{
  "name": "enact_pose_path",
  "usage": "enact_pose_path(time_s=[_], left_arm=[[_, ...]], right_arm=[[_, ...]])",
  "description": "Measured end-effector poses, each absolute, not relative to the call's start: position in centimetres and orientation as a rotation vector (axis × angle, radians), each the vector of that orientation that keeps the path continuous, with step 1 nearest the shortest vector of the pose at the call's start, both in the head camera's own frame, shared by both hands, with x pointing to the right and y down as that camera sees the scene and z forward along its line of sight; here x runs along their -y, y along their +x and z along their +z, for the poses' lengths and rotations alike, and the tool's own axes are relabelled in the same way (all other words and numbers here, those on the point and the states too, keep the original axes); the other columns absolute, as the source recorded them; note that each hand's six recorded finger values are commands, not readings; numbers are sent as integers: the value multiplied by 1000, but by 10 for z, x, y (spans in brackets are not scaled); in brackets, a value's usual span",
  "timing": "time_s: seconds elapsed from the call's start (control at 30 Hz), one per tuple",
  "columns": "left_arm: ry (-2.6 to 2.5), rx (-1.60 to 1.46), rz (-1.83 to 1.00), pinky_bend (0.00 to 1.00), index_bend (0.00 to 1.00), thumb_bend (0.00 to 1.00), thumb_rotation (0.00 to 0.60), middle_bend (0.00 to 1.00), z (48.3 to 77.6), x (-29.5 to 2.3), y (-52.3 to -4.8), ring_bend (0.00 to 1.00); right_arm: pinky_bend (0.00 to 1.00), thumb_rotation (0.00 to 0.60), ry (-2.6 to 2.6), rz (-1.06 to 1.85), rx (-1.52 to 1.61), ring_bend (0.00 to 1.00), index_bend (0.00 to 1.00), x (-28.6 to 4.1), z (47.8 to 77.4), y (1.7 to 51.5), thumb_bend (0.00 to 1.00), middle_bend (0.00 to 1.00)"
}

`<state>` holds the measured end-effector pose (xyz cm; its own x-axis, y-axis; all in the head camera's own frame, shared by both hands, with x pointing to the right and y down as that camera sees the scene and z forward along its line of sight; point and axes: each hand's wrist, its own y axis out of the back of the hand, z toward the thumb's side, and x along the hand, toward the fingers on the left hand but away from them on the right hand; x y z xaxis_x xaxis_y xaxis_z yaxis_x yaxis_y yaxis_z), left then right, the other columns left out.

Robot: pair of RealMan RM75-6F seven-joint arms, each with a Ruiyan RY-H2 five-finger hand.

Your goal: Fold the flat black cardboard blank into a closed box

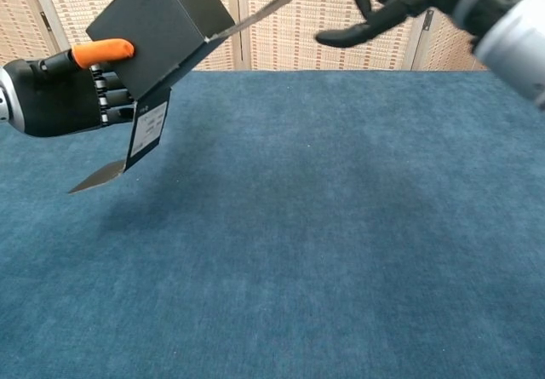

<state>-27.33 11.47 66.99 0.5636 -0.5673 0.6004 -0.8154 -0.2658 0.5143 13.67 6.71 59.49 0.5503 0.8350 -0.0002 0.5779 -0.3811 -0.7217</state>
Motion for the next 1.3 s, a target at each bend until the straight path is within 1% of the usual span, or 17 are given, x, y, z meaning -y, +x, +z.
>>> enact_pose_path(time_s=[0.2, 0.47, 0.6, 0.97, 1.3], left_arm=[[2013, 1097, 421, 679, 262, 229, 600, 307, 672, -118, -274, 555], [2116, 1086, 485, 679, 262, 228, 600, 307, 674, -121, -276, 555], [2166, 1080, 511, 679, 262, 229, 600, 307, 674, -120, -275, 555], [2353, 1070, 654, 680, 266, 229, 600, 308, 674, -119, -274, 555], [2497, 1055, 808, 683, 277, 229, 600, 313, 676, -117, -272, 555]], right_arm=[[1000, 600, -2059, 437, 1115, 696, 0, -53, 588, 102, 92, 33], [1000, 600, -2032, 436, 1024, 698, 0, -50, 583, 85, 89, 35], [1000, 600, -2023, 452, 961, 698, 0, -53, 584, 79, 68, 35], [1000, 600, -1991, 463, 924, 699, 0, -48, 576, 82, 68, 35], [1000, 600, -1983, 473, 879, 699, 0, -52, 574, 85, 68, 39]])
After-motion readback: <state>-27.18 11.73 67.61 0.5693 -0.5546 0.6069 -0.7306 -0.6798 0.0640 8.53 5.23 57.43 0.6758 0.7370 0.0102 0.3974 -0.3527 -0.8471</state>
